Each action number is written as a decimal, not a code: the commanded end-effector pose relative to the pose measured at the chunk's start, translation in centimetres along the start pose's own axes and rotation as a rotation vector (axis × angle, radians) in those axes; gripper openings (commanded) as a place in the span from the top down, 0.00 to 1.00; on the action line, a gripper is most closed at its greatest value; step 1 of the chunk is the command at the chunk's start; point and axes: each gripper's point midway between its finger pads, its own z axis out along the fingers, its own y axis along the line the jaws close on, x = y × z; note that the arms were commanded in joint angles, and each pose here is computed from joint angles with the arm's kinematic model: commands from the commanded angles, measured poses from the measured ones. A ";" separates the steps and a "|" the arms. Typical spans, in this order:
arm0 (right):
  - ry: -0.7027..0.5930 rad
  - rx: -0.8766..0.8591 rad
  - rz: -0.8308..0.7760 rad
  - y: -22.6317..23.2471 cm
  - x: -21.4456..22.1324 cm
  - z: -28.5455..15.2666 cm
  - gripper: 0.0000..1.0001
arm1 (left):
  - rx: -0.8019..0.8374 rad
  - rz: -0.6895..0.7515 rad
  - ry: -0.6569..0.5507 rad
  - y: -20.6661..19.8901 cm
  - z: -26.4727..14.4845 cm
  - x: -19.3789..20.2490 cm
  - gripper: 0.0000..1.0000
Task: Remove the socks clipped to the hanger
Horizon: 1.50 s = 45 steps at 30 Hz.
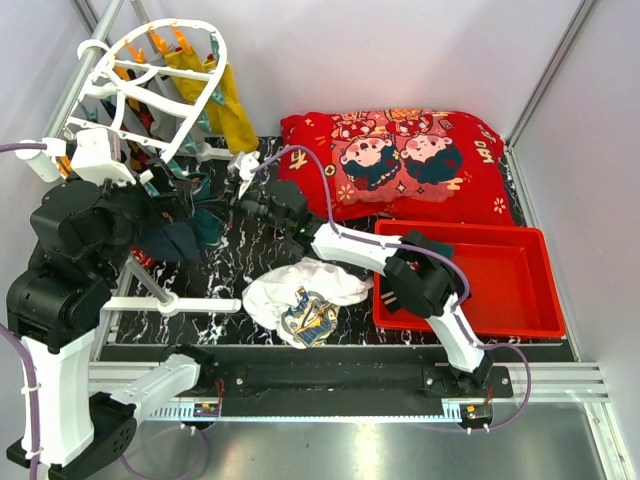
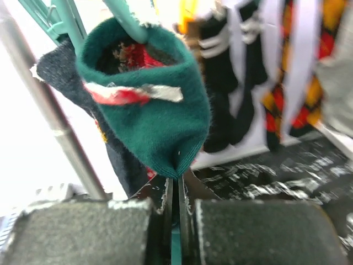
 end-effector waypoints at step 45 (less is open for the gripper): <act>-0.242 -0.209 0.314 14.1 -17.7 -6.4 1.00 | 0.168 -0.228 -0.072 -4.2 0.2 -3.1 0.09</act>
